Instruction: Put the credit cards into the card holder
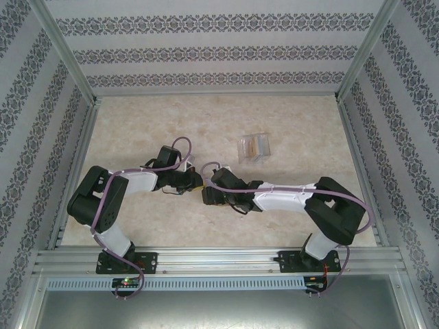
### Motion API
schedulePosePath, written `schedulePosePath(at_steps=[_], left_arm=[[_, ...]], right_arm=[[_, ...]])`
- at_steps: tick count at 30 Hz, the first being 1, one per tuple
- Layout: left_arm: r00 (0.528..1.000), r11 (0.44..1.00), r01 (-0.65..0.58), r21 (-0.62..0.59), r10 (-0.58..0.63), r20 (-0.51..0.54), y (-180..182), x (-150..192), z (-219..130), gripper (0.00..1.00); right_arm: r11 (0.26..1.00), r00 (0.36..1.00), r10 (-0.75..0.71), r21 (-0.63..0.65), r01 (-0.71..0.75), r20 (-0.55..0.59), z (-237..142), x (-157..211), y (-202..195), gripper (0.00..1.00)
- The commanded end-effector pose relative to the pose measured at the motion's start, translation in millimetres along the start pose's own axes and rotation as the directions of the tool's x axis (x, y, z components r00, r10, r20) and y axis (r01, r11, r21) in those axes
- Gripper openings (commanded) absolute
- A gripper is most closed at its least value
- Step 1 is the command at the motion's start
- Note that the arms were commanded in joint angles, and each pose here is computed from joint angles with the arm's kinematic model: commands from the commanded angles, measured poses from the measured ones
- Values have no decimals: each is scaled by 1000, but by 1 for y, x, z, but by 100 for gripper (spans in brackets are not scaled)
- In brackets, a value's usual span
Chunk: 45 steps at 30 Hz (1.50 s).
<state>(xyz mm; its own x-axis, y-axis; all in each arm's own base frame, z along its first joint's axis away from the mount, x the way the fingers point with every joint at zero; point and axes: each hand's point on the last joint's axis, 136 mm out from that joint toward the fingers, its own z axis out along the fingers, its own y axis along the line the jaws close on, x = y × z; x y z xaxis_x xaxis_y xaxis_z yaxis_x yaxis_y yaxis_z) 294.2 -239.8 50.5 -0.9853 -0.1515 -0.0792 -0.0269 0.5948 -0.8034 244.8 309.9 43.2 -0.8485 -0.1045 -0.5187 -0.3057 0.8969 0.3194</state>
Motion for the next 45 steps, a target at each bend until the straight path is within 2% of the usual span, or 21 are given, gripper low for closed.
schedulePosePath(at_steps=[1,15,24,29,36,41,45], left_arm=[[1000,1000,-20,9,21,-8,-4,5,-1,0],[1000,1000,-20,10,20,-5,-3,5,0,0],[1000,1000,-17,6,17,-8,-2,5,0,0],[1000,1000,-17,6,17,-8,-2,5,0,0],[1000,1000,-11,1,11,-10,0,4,2,0],[1000,1000,-15,0,15,-13,0,4,2,0],[1000,1000,-14,-7,14,-8,1,3,2,0]], right_arm=[[1000,1000,7,6,-7,-8,3,1,1,79],[996,999,43,80,-42,-15,10,7,-18,76],[978,993,74,187,-90,92,-16,-2,-50,75],[966,989,112,225,-131,94,-18,3,-68,66],[898,958,205,352,-265,200,-52,1,-110,67],[901,927,234,292,-321,294,-87,-17,-115,69],[961,929,202,119,-248,311,-99,-45,-78,71]])
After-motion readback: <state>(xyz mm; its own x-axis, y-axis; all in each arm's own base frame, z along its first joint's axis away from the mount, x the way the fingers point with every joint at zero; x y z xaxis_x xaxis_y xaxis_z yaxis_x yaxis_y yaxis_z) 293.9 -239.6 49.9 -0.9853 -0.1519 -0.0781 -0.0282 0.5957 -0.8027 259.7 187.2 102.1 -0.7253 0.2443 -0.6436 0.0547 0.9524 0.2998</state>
